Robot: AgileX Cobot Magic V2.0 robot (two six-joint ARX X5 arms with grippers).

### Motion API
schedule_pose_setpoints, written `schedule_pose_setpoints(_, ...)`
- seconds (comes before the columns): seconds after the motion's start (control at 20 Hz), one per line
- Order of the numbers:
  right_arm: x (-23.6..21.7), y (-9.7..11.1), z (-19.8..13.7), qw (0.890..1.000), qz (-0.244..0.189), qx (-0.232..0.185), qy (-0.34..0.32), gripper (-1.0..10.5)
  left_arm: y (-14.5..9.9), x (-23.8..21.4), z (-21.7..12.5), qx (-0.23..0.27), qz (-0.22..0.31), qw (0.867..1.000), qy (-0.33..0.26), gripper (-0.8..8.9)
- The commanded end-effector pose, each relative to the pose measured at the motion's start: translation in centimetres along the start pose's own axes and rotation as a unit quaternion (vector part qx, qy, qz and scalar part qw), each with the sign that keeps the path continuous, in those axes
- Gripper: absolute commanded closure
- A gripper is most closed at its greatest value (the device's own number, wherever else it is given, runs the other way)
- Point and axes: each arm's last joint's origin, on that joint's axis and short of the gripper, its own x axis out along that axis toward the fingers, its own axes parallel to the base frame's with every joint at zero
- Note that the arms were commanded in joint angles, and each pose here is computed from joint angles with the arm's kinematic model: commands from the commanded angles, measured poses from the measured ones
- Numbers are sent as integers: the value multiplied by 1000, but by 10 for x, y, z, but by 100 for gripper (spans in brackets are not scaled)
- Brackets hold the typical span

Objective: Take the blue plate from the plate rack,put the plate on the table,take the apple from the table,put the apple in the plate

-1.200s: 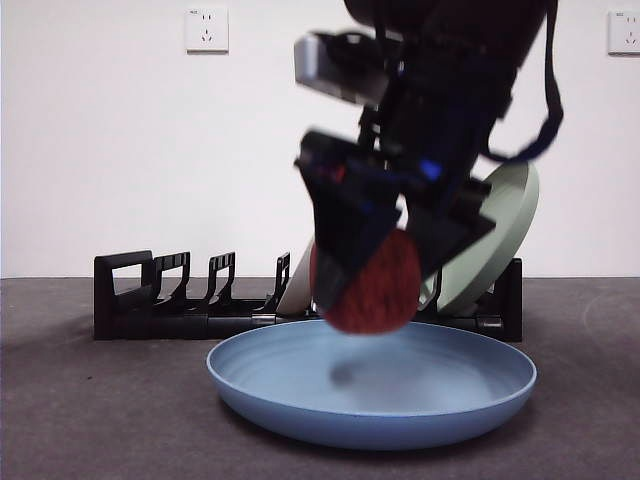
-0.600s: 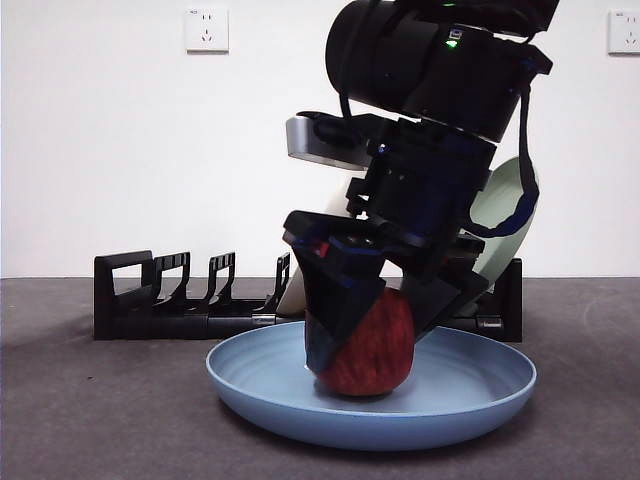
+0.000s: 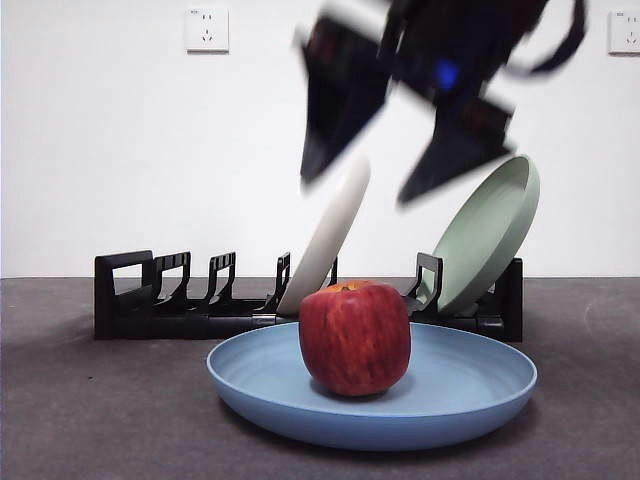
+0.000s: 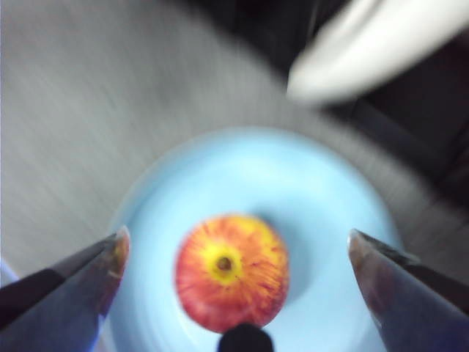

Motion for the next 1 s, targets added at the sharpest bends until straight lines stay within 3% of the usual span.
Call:
schedule_pose_setpoints(0.05, -47, 1, 6, 997, 2, 4, -80, 454, -4, 1, 2, 29, -62, 998, -12, 468)
schedule_pose_setpoints(0.3, -139, 2, -3, 973, 5, 3, -232, 866, -15, 3, 7, 55, -115, 991, -33, 478)
schedule_pose_setpoints(0.35, -154, 1, -7, 967, 1, 4, -254, 965, -18, 3, 7, 60, -123, 990, -33, 554)
schedule_pose_setpoints(0.45, -177, -1, -19, 959, -36, 15, -282, 959, -25, 4, 7, 72, -141, 987, -32, 836)
schedule_pose_setpoints(0.6, -193, -4, -36, 957, -93, 31, -271, 959, -33, 6, 7, 87, -145, 985, -34, 821)
schedule_pose_setpoints(1.0, -190, -5, -59, 977, -95, 41, -187, 959, -46, 20, -7, 111, -93, 988, -44, 821)
